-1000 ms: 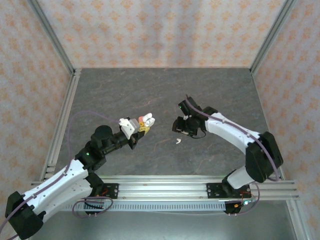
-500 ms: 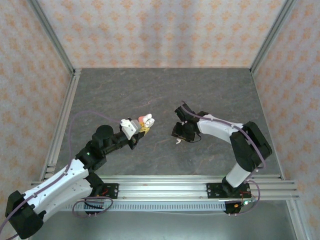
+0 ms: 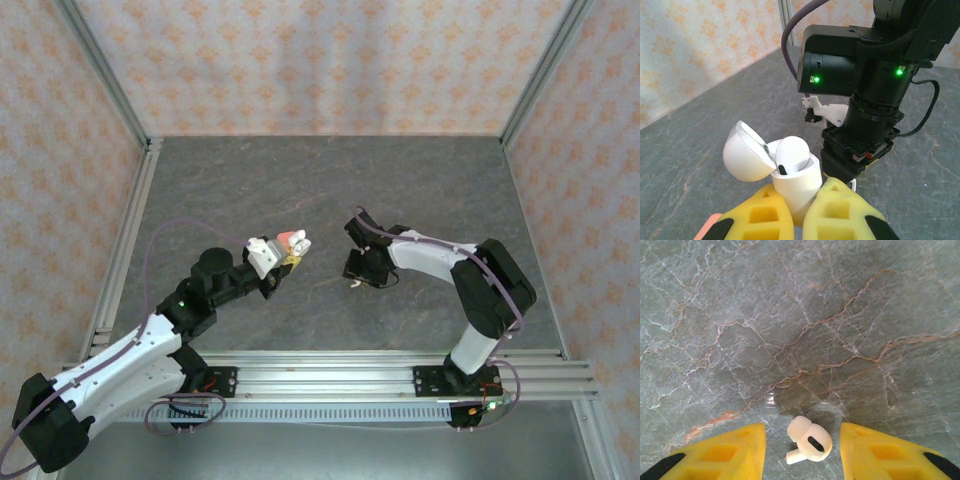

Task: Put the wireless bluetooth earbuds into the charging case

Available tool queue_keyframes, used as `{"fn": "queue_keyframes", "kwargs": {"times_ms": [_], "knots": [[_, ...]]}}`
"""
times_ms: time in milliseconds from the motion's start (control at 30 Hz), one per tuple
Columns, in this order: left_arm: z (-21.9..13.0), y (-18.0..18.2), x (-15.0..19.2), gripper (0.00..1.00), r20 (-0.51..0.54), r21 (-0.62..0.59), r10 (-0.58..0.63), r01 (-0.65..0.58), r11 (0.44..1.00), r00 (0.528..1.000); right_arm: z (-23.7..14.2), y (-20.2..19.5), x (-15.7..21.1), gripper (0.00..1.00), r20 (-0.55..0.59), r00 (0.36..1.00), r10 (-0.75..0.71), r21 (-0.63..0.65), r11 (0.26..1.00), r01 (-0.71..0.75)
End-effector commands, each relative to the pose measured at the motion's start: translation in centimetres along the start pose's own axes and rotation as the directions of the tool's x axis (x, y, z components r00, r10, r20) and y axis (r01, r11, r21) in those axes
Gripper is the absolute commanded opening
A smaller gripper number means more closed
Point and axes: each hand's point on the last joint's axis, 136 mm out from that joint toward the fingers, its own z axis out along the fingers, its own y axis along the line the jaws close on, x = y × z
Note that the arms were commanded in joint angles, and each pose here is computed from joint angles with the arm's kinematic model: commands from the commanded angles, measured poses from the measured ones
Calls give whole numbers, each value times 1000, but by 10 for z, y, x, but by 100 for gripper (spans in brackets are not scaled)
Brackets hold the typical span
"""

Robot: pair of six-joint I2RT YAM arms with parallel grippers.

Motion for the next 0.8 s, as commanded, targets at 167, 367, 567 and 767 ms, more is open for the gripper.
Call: {"fn": "queue_keyframes", "kwargs": {"times_ms": [167,367,567,767], "knots": [[-6,0,-15,0,39,2,25,-25,1000,999,4,3,-4,37,3,1000,-27,35,999,27],[-6,0,-13,0,36,-1,29,-29,1000,999,8,4,0,34,-13,999,-48,51,997,49],[-7,0,-13,0,34,-4,33,-33,999,999,9,5,3,26,-25,996,-89,70,993,91],[-9,0,-13,0,36,-7,32,-32,999,999,-3,14,0,21,-16,984,-175,72,982,176]]}}
